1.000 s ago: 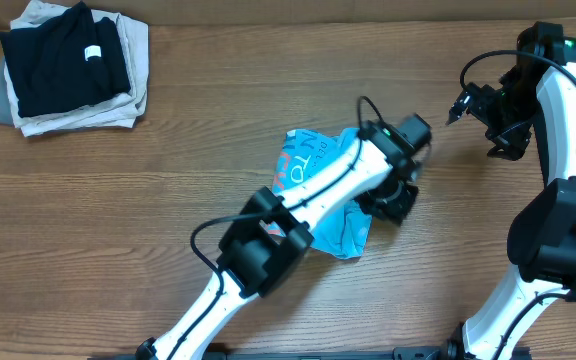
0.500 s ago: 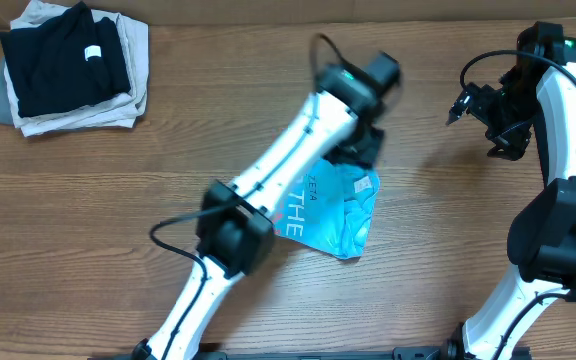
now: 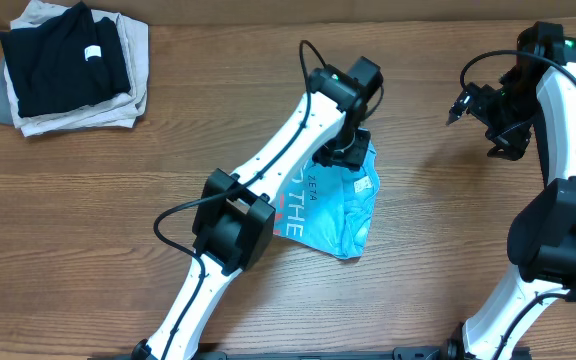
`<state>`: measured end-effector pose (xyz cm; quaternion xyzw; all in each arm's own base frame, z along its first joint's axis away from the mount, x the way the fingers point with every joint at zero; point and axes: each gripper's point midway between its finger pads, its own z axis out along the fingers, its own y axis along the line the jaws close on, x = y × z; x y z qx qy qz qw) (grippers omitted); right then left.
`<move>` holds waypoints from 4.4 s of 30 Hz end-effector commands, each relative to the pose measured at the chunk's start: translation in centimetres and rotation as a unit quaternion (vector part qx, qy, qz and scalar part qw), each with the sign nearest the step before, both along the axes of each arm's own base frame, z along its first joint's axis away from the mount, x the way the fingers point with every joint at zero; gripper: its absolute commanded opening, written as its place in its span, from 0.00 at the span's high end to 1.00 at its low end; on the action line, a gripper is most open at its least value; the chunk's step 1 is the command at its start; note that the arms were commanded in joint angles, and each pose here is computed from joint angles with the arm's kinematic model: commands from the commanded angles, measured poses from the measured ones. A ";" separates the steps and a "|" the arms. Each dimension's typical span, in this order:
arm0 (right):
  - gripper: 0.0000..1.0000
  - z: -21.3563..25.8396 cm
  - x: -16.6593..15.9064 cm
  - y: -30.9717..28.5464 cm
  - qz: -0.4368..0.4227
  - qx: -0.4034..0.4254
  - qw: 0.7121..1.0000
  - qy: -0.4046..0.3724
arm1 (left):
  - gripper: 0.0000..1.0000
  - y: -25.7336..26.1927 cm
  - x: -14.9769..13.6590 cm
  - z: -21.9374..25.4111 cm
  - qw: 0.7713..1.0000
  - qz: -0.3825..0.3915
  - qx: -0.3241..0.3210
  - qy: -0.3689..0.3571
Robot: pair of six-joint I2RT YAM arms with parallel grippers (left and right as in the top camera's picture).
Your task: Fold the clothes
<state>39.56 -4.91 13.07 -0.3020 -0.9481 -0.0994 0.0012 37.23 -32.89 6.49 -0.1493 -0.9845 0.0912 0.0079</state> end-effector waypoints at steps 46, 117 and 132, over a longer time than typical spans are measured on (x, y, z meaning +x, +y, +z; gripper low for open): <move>0.00 1.4 0.4 -0.1 0.000 -0.006 1.000 -0.022 | 0.95 -2.1 -4.2 2.1 0.999 -0.024 0.017 0.015; 0.00 1.4 0.4 -0.1 0.000 -0.006 1.000 -0.022 | 0.87 -3.4 -0.2 -1.4 0.999 -0.016 -0.035 -0.010; 0.00 1.4 0.4 -0.1 0.000 -0.006 1.000 -0.022 | 0.86 -9.6 -1.1 -6.6 0.994 -0.061 -0.093 -0.017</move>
